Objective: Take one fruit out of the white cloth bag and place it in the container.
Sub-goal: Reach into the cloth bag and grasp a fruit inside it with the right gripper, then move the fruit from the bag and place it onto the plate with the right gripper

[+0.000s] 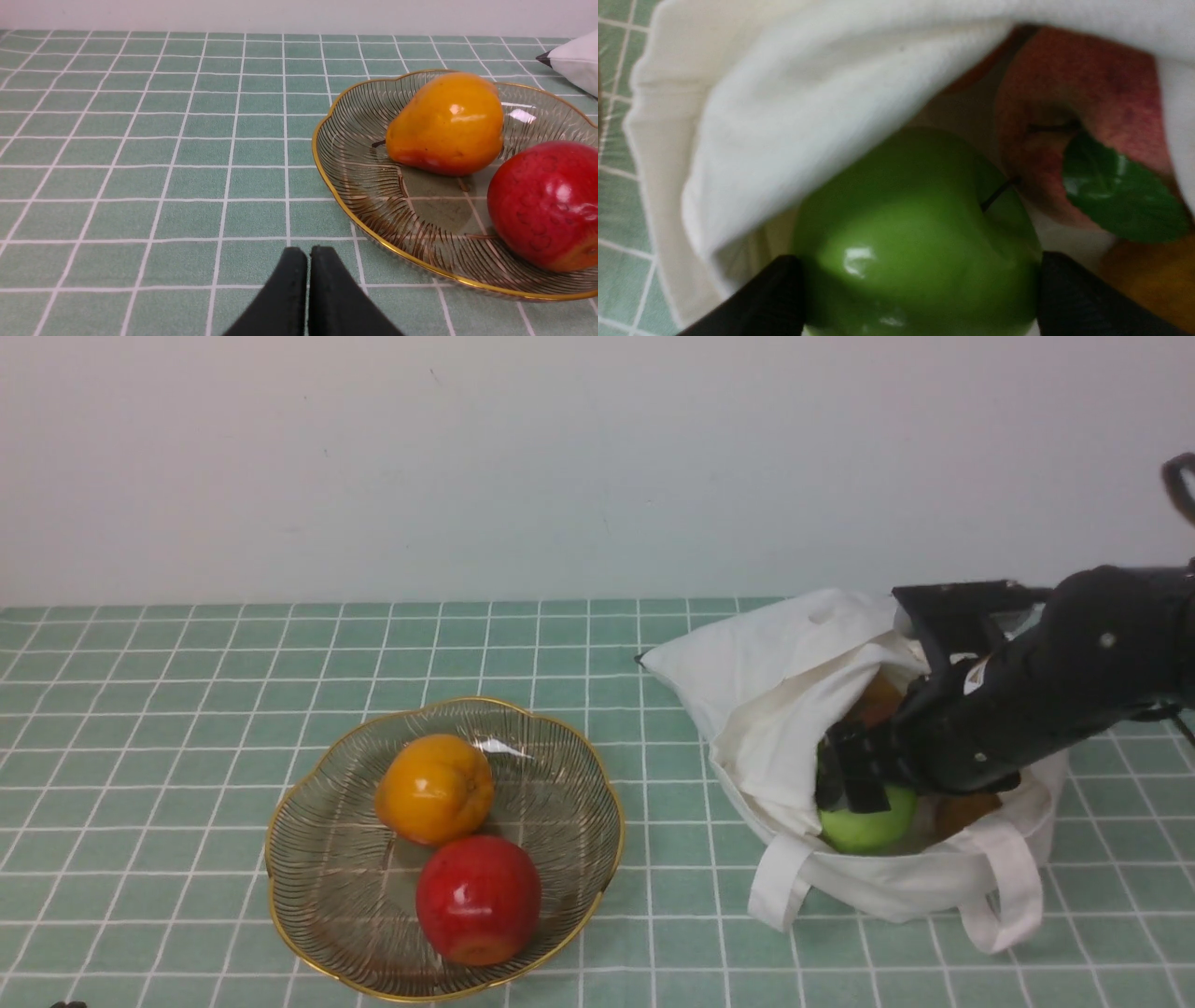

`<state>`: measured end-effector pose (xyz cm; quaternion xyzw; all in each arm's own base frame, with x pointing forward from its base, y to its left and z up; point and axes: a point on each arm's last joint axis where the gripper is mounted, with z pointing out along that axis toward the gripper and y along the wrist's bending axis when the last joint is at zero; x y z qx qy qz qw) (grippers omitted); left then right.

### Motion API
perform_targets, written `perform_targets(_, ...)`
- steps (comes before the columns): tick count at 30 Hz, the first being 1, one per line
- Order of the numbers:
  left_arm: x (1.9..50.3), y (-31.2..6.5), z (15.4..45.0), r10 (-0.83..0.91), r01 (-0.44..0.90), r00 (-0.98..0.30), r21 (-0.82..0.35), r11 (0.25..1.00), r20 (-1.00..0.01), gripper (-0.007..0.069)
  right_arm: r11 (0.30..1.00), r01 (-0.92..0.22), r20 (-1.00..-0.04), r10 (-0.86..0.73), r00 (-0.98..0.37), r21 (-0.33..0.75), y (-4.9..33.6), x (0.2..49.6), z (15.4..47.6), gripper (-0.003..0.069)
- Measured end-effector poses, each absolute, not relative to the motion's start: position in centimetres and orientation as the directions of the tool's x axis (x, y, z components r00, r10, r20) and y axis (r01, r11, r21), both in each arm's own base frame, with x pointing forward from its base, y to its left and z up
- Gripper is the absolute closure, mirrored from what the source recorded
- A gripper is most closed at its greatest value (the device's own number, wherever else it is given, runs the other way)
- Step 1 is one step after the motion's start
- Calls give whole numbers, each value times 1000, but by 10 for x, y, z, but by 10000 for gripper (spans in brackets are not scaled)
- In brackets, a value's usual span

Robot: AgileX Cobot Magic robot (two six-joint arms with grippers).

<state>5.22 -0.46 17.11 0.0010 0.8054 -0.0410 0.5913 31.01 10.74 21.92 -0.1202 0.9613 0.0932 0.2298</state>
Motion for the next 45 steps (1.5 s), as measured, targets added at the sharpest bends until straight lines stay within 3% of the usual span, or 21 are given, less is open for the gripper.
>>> perform_targets(11, 52, -5, 171, -47, 50, -301, -65, 997, -953, 633, 967, -254, -583, -204, -786, 4, 81, 263, 300, 76)
perform_targets(17, 52, -5, 171, -47, 50, -301, -65, 997, -953, 633, 956, -276, -714, -127, -689, 97, 79, 233, 342, 76)
perform_targets(21, 52, -5, 171, -47, 50, -301, -65, 997, -953, 633, 888, -426, -775, -145, -615, 172, 105, 222, 353, 76)
perform_targets(25, 52, -5, 171, -47, 50, -301, -65, 997, -953, 633, 814, -545, -796, -190, -575, 200, 138, 224, 346, 76)
perform_targets(29, 52, -5, 171, -47, 50, -301, -65, 997, -953, 633, 754, -624, -788, -251, -563, 205, 182, 236, 317, 76)
perform_targets(36, 52, -5, 171, -47, 50, -301, -65, 997, -953, 633, 746, -636, -722, -327, -610, 198, 234, 272, 256, 76)
perform_targets(45, 52, -5, 171, -47, 50, -301, -65, 997, -953, 633, 728, -666, -651, -429, -627, 162, 269, 313, 211, 76)
